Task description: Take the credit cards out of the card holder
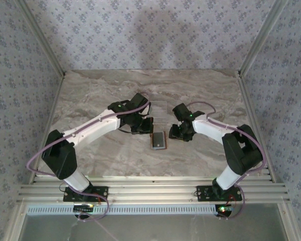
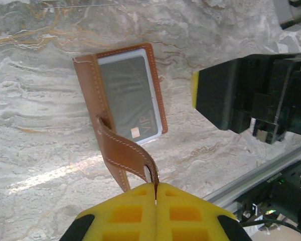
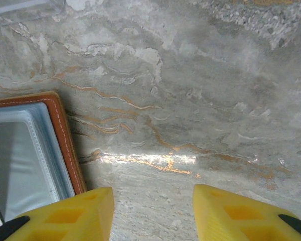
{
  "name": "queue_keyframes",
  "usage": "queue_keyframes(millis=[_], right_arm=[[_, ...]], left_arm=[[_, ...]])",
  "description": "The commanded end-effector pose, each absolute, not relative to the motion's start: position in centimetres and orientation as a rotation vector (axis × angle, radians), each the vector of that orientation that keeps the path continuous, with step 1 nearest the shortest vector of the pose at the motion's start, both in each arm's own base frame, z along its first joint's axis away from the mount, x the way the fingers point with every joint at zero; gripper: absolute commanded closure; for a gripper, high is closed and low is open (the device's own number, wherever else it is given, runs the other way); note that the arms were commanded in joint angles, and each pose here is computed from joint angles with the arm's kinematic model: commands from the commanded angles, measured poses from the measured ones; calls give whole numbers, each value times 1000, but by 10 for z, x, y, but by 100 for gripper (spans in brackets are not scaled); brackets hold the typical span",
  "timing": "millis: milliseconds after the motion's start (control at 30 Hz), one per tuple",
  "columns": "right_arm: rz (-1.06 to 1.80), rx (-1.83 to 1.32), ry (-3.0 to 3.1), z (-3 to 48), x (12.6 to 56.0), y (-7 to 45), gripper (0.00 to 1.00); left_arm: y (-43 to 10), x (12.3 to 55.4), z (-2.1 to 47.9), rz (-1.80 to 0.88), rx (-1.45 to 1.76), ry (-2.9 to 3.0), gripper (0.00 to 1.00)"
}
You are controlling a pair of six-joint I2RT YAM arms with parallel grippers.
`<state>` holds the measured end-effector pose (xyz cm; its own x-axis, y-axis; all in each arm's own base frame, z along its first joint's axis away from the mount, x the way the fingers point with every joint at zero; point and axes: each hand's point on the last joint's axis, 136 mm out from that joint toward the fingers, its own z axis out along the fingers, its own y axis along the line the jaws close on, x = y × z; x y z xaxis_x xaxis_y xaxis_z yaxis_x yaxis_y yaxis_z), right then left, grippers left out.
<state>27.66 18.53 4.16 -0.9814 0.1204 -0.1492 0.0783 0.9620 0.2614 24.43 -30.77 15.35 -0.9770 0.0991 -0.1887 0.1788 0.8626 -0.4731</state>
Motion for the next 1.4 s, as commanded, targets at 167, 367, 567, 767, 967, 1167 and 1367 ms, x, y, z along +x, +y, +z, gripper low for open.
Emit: queue_keyframes(millis=[167, 367, 567, 767, 967, 1167, 1367], right_arm=[[611, 38, 2920, 57, 274, 224, 42], [570, -12, 2973, 44, 272, 239, 41], [520, -11, 3004, 33, 270, 237, 41], [461, -54, 3044, 24, 264, 230, 42], [461, -34, 3060, 25, 262, 231, 44], [512, -33, 3064, 21, 264, 238, 45], [500, -57, 3068, 17, 268, 242, 46]], left_arm=[[-274, 242, 132, -525, 169, 2937, 94], [-243, 243, 107, -427, 58, 2979, 86], [-217, 242, 96, -368, -16, 2983, 72], [-210, 254, 108, -396, -71, 2951, 67], [-232, 271, 162, -544, 24, 2870, 58], [-256, 276, 170, -684, 106, 2871, 58], [-284, 266, 145, -683, 199, 2919, 60]])
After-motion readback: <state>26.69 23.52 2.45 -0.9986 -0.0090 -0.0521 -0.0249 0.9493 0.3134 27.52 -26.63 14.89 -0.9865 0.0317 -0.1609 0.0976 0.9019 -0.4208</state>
